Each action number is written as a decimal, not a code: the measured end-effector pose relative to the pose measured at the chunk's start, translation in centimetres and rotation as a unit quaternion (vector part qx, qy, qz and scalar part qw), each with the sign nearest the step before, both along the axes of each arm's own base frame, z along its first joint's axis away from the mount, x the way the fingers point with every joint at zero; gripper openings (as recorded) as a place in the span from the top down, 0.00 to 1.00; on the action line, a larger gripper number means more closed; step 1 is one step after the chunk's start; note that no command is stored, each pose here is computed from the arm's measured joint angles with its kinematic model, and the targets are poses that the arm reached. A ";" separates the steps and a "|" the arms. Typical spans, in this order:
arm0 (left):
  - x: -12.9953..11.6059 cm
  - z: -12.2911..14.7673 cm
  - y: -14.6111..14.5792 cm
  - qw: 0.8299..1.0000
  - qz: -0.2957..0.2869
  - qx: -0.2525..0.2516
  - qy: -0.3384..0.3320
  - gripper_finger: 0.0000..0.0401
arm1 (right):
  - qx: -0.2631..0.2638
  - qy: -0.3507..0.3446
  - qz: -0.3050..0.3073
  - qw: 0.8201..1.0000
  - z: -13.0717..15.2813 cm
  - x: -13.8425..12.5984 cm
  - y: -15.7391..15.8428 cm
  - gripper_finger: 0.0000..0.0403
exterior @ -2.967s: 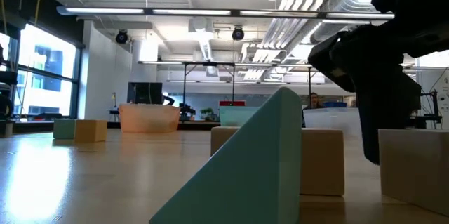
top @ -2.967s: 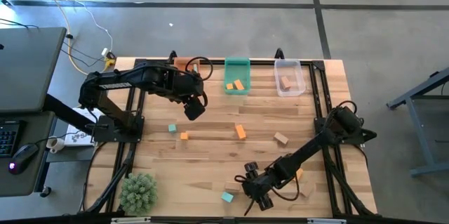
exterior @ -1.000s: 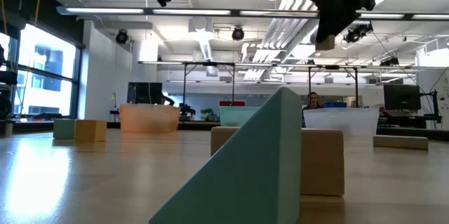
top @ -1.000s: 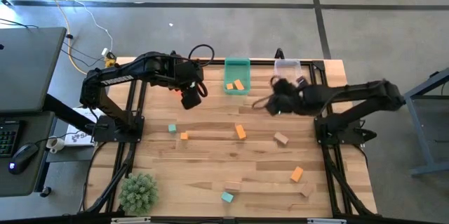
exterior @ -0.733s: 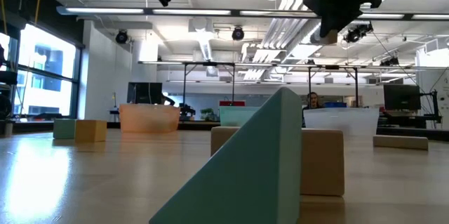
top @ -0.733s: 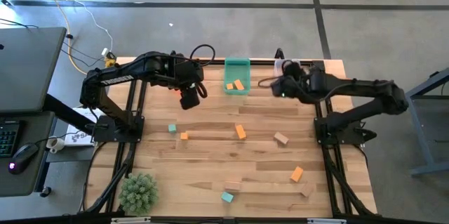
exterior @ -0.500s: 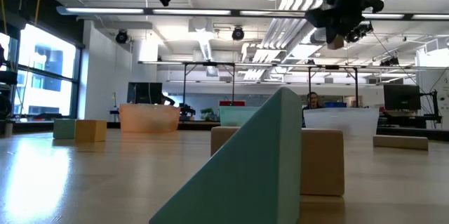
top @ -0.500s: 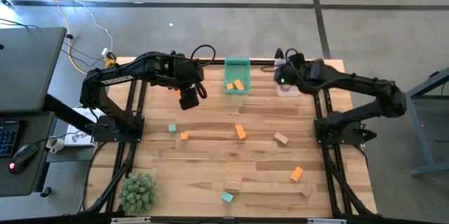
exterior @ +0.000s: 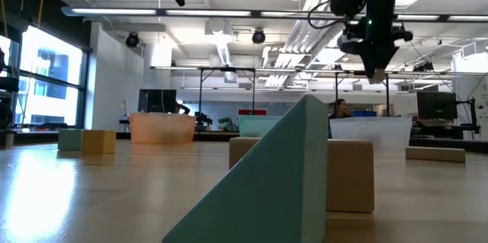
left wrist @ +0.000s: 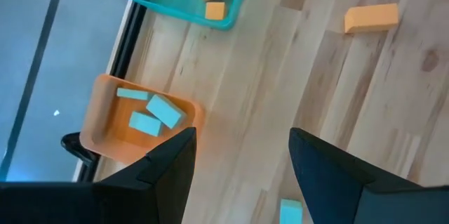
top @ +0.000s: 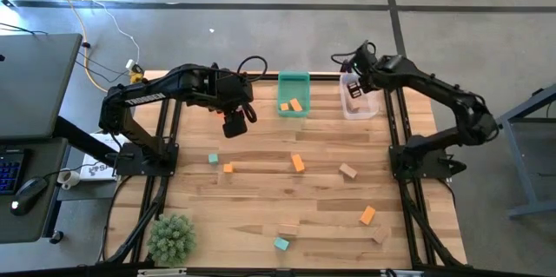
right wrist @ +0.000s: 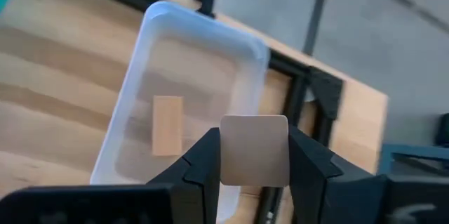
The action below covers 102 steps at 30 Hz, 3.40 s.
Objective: Sort & place blocks by color
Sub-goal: Put the brown block into the transparent bin, then put the yellow block into the blue bin
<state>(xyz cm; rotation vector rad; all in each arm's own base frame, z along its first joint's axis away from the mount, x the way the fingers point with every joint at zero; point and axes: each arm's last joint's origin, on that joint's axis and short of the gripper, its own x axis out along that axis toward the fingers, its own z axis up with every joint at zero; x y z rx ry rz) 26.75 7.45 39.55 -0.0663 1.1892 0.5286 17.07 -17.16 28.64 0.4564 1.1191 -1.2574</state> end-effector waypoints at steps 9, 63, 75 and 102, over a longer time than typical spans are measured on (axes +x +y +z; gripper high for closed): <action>0.1 0.0 -0.2 0.998 0.036 -0.043 -0.024 0.46 | 0.090 0.006 0.054 0.994 -3.9 0.8 -4.1 0.75; -1.4 -22.5 -7.2 0.968 -0.096 -0.188 0.133 0.46 | 0.126 0.063 0.177 0.974 -8.0 0.8 -8.2 0.53; -0.6 -23.9 -6.9 0.966 -0.116 -0.184 0.139 0.46 | 0.118 0.060 0.181 0.975 -8.0 0.9 -8.3 0.53; -0.2 -24.8 -3.3 0.961 -0.145 -0.196 0.132 0.75 | 0.139 -0.020 0.156 0.978 -1.5 1.8 -8.9 0.53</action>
